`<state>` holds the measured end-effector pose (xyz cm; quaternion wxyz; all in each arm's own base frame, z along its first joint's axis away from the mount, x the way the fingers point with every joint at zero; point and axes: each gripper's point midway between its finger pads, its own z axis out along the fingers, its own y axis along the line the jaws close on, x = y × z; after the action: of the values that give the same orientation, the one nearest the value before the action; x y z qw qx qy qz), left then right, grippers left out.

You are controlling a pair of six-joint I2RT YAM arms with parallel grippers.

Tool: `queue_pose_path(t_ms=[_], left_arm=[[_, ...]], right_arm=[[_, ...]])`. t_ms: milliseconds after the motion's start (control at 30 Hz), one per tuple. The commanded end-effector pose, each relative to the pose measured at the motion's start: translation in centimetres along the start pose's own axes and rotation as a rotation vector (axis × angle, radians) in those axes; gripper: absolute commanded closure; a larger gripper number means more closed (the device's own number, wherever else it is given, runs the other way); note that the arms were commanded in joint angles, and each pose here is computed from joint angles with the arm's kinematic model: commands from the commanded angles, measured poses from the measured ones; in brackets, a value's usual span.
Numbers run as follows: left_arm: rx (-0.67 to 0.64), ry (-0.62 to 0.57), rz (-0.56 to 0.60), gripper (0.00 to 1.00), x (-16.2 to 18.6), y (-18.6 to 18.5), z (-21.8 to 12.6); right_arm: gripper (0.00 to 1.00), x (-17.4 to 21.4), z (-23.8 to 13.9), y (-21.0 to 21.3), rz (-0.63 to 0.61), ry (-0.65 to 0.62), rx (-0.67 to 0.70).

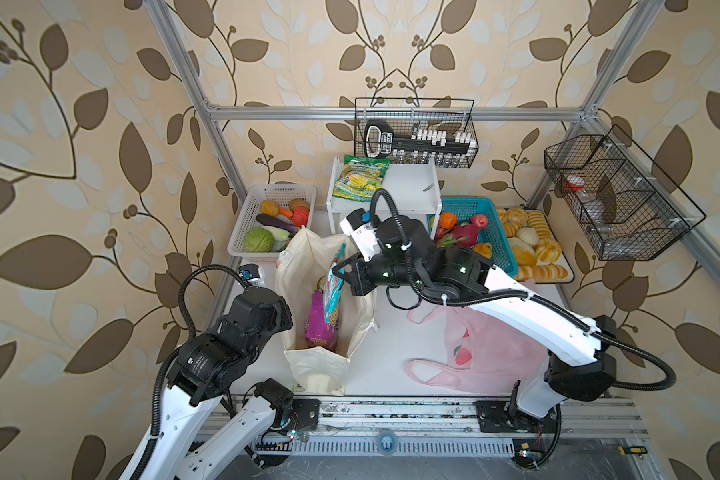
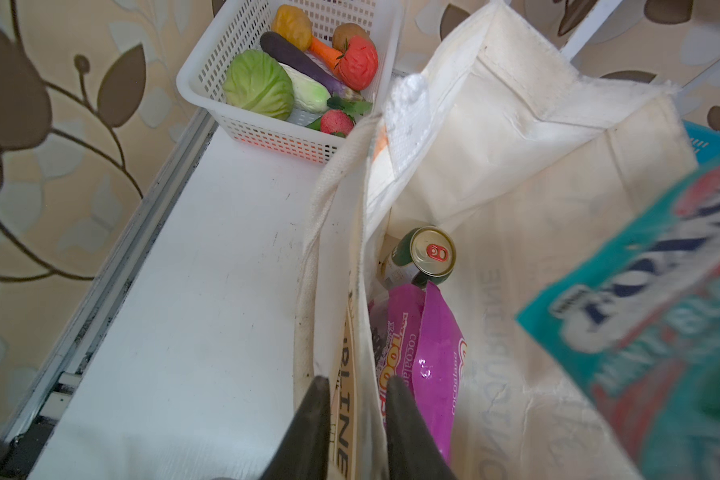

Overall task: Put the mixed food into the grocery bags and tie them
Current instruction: 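Carry the mint candy bag over the tote and drop it inside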

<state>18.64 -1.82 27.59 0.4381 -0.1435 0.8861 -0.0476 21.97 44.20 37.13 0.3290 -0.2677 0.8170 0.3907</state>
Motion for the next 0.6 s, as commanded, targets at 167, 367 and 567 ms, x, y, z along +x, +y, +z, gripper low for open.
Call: queue_pose_path(t_ms=[167,367,567], left_arm=[[-0.018,-0.06,-0.031,0.85,-1.1,0.6,-0.6],[-0.017,-0.076,-0.038,0.9,-1.5,0.6,-0.8],[-0.029,-0.097,-0.042,0.91,-1.9,0.9,-1.1]], right_arm=[[1.0,4.1,5.6,1.5,-0.063,0.174,-0.057],[1.0,7.1,8.4,4.6,-0.057,0.282,-0.194],[0.98,9.9,7.5,6.5,-0.052,0.357,-0.299]])
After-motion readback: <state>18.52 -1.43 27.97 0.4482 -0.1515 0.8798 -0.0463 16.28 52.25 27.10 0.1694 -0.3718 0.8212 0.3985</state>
